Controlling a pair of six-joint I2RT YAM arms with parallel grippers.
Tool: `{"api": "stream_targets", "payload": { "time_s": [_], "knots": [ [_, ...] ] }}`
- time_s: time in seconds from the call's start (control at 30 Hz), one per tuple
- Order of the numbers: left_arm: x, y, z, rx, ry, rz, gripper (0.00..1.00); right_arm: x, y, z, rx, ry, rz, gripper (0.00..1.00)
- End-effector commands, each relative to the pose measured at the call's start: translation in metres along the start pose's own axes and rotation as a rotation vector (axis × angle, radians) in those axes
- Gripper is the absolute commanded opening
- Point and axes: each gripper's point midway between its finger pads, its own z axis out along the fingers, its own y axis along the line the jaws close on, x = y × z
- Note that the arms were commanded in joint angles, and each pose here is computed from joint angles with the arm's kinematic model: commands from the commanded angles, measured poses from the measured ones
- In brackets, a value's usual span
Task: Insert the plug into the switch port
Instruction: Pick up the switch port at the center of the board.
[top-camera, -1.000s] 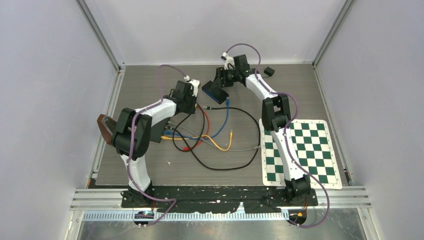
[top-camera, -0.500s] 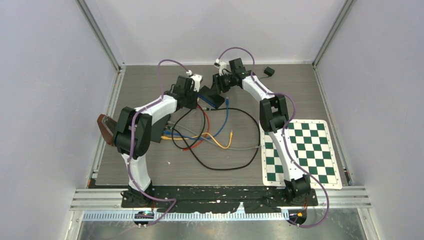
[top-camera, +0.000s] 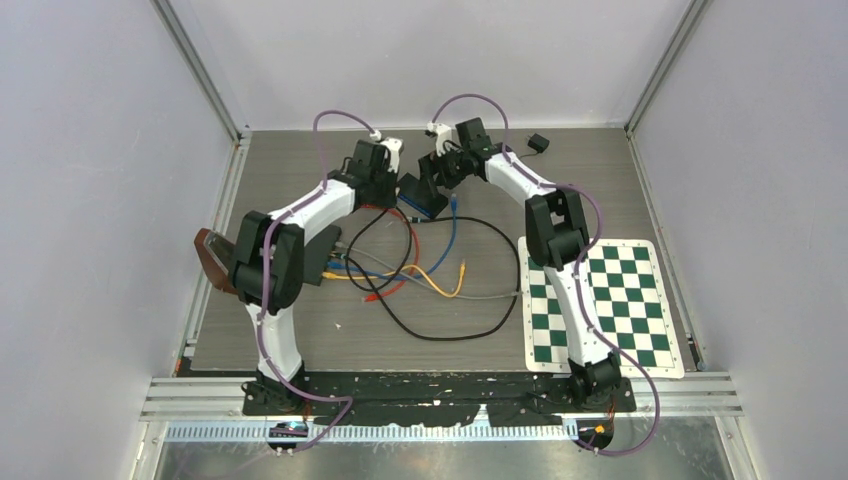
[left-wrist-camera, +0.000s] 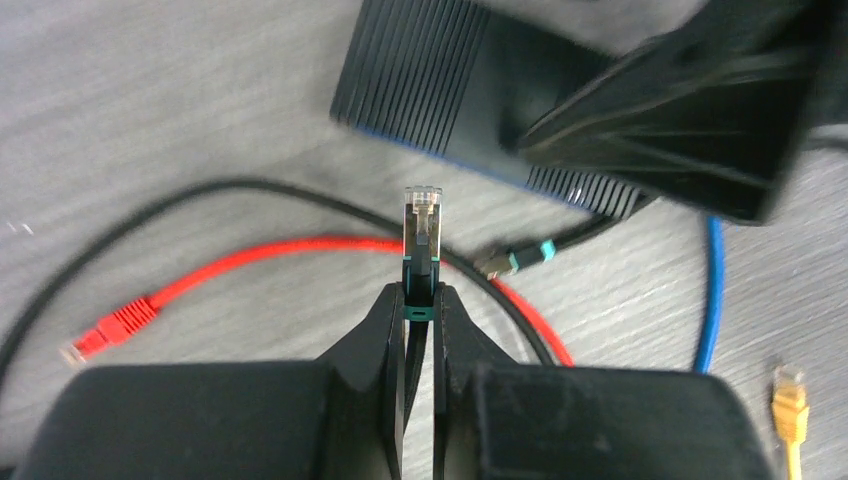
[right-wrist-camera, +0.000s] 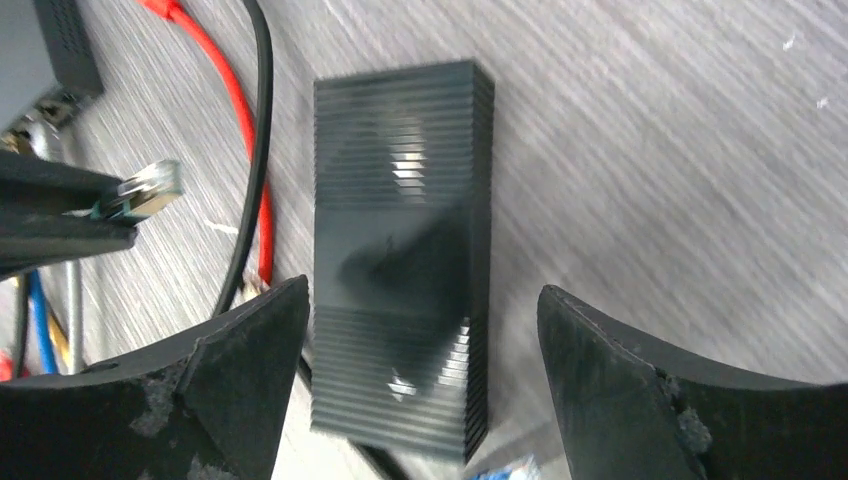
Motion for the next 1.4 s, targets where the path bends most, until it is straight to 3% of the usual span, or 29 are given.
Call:
{"api": "stream_targets", "payload": {
  "time_s": [0.0, 0.27, 0.87, 1.3, 1.37],
  "knots": [
    [0.019, 0.015, -0.011, -0.024, 0.022, -0.100, 0.00, -0.053, 0.021, -0.032, 0.160, -0.106, -0.250, 0.91],
    [0.018, 0.032, -0.032, -0.050, -0.037, -0.168, 0.00, -0.037, 0.017, -0.023, 0.292, 0.012, -0.380, 0.92],
    [0.031, 0.025, -0.044, -0.017, -0.068, -0.210, 0.00, 0.005, 0.006, -0.001, 0.310, 0.186, -0.312, 0.92],
    [0.029, 0.020, -0.046, 0.013, -0.083, -0.209, 0.00, 0.025, 0.014, -0.001, 0.248, 0.240, -0.310, 0.84],
    [0.028, 0.020, -0.047, 0.014, -0.096, -0.201, 0.00, 0.025, 0.011, -0.002, 0.252, 0.241, -0.306, 0.77]
  ]
}}
